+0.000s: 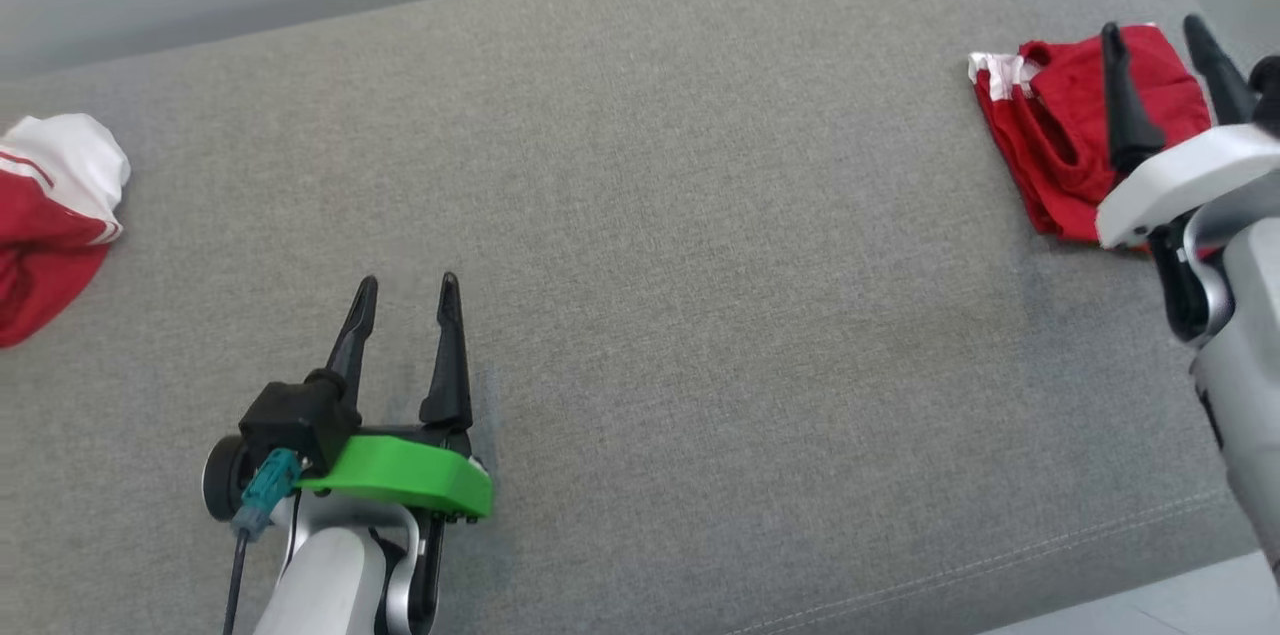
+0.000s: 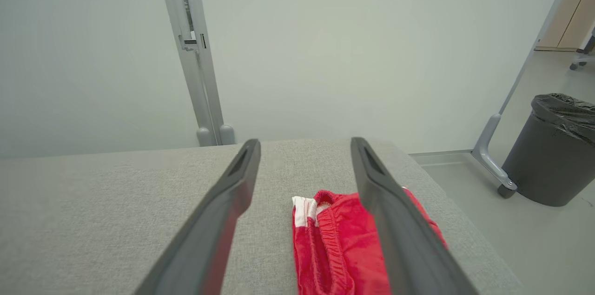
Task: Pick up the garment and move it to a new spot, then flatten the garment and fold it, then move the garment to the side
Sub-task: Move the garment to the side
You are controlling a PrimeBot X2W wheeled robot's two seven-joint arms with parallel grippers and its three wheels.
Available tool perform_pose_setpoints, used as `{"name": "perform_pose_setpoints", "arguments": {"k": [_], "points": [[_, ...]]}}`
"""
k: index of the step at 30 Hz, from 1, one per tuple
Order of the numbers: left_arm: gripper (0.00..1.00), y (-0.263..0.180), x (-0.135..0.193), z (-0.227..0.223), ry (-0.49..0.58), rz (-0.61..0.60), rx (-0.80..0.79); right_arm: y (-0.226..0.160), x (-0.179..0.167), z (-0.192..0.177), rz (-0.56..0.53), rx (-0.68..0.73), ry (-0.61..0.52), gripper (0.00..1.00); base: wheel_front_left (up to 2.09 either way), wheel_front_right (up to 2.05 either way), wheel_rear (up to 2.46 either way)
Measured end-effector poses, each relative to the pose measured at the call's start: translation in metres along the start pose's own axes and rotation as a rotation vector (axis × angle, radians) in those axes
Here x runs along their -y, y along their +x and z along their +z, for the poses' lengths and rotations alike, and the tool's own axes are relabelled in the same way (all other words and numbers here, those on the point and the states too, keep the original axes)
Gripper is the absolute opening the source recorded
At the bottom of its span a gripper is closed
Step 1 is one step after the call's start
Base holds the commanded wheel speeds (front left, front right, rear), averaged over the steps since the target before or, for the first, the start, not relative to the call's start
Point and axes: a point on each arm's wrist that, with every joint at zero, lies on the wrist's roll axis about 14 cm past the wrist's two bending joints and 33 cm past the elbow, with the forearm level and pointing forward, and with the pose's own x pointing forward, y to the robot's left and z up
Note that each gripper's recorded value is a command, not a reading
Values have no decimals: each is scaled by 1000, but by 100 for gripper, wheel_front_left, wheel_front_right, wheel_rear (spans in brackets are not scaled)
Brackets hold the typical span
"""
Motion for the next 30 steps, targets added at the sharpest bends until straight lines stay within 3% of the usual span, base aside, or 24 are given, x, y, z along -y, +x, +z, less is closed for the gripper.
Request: {"name": "perform_pose_setpoints", "arguments": {"k": [16, 30], "points": [[100, -77, -79, 32, 56, 298, 80, -56, -127, 0, 192, 77, 159, 100, 0, 0, 0], [100, -105, -88, 38, 34, 357, 111, -96, -153, -6, 223, 89, 183, 100, 0, 0, 0]]}}
